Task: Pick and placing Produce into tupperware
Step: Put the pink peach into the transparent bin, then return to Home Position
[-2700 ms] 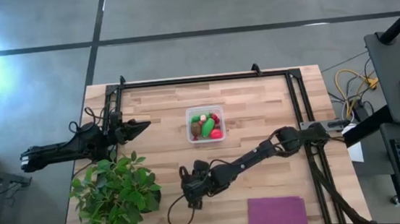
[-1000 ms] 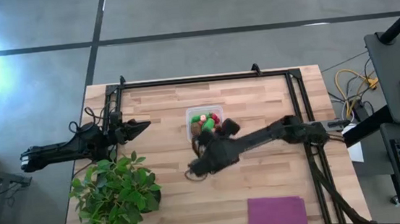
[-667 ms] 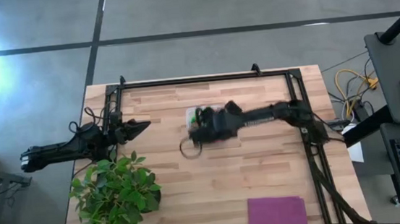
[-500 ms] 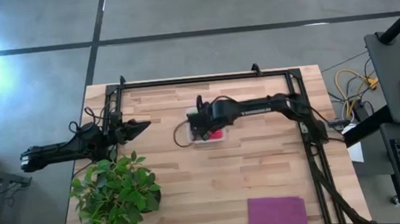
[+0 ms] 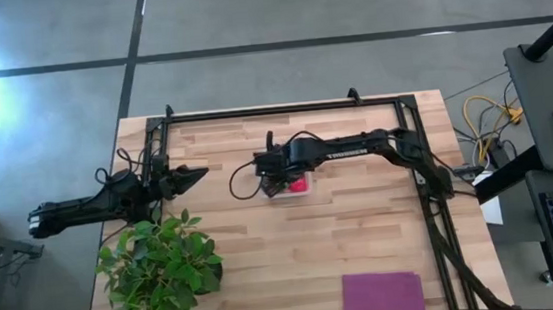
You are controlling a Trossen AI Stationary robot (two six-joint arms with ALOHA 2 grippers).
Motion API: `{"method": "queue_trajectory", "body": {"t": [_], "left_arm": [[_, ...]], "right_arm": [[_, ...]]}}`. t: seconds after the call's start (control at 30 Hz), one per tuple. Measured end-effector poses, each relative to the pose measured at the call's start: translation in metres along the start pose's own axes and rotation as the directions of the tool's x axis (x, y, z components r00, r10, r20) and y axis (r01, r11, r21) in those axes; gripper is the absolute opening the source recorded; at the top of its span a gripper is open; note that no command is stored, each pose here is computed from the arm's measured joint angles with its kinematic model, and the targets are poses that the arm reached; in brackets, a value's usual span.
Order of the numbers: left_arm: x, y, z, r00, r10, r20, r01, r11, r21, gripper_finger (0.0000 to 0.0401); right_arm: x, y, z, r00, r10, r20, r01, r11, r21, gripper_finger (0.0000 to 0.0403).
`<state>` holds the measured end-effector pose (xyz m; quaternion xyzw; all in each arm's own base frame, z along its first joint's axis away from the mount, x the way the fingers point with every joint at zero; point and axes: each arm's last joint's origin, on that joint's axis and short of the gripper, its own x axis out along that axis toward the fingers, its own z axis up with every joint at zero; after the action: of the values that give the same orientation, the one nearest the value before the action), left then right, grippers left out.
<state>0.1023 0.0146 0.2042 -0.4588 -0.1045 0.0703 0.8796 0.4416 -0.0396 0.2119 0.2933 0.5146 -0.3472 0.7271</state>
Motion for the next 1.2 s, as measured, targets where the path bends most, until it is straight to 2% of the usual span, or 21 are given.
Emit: {"method": "queue_trajectory", "body": {"t": [0.2, 0.33, 0.43, 0.57, 0.7, 0.8, 0.87, 1.0, 1.1, 1.2], "left_arm": [[0.0, 0.0, 0.0, 1.0, 0.0, 0.0, 0.0, 1.0, 0.0, 0.0201], [0.0, 0.0, 0.0, 1.0, 0.0, 0.0, 0.0, 1.0, 0.0, 0.0201], [0.0, 0.0, 0.0, 1.0, 0.0, 0.0, 0.0, 1.0, 0.0, 0.0201], [0.0, 0.0, 0.0, 1.0, 0.001, 0.0, -0.001, 1.0, 0.0, 0.0201], [0.0, 0.0, 0.0, 1.0, 0.0, 0.0, 0.0, 1.0, 0.0, 0.0201], [0.0, 0.0, 0.0, 1.0, 0.0, 0.0, 0.0, 1.0, 0.0, 0.0201], [0.0, 0.0, 0.0, 1.0, 0.0, 0.0, 0.0, 1.0, 0.0, 0.0201], [0.0, 0.0, 0.0, 1.0, 0.0, -0.001, 0.0, 1.0, 0.0, 0.0201], [0.0, 0.0, 0.0, 1.0, 0.001, 0.001, -0.001, 1.0, 0.0, 0.0201], [0.0, 0.0, 0.0, 1.0, 0.0, 0.0, 0.0, 1.0, 0.0, 0.0201]], "right_arm": [[-0.034, 0.023, 0.001, 0.981, -0.005, 0.194, 0.007, 1.0, -0.013, 0.0251], [-0.071, 0.037, 0.001, 0.93, -0.031, 0.367, 0.036, 0.999, -0.007, 0.0257], [-0.101, 0.043, 0.0, 0.901, -0.024, 0.433, 0.043, 0.998, -0.034, 0.0255], [-0.138, 0.052, -0.005, 0.884, 0.067, 0.462, -0.02, 0.994, -0.104, 0.0247], [-0.167, 0.057, -0.016, 0.869, 0.211, 0.448, -0.162, 0.976, -0.147, 0.0242], [-0.183, 0.054, -0.025, 0.874, 0.263, 0.409, -0.261, 0.963, -0.062, 0.0243], [-0.19, 0.05, -0.029, 0.878, 0.26, 0.401, -0.291, 0.956, 0.017, 0.0245], [-0.201, 0.044, -0.035, 0.879, 0.264, 0.396, -0.324, 0.942, 0.091, 0.0249], [-0.214, 0.053, -0.041, 0.828, 0.353, 0.435, -0.396, 0.918, 0.008, 0.0248], [-0.228, 0.067, -0.048, 0.748, 0.491, 0.447, -0.47, 0.867, -0.168, 0.0246]]}}
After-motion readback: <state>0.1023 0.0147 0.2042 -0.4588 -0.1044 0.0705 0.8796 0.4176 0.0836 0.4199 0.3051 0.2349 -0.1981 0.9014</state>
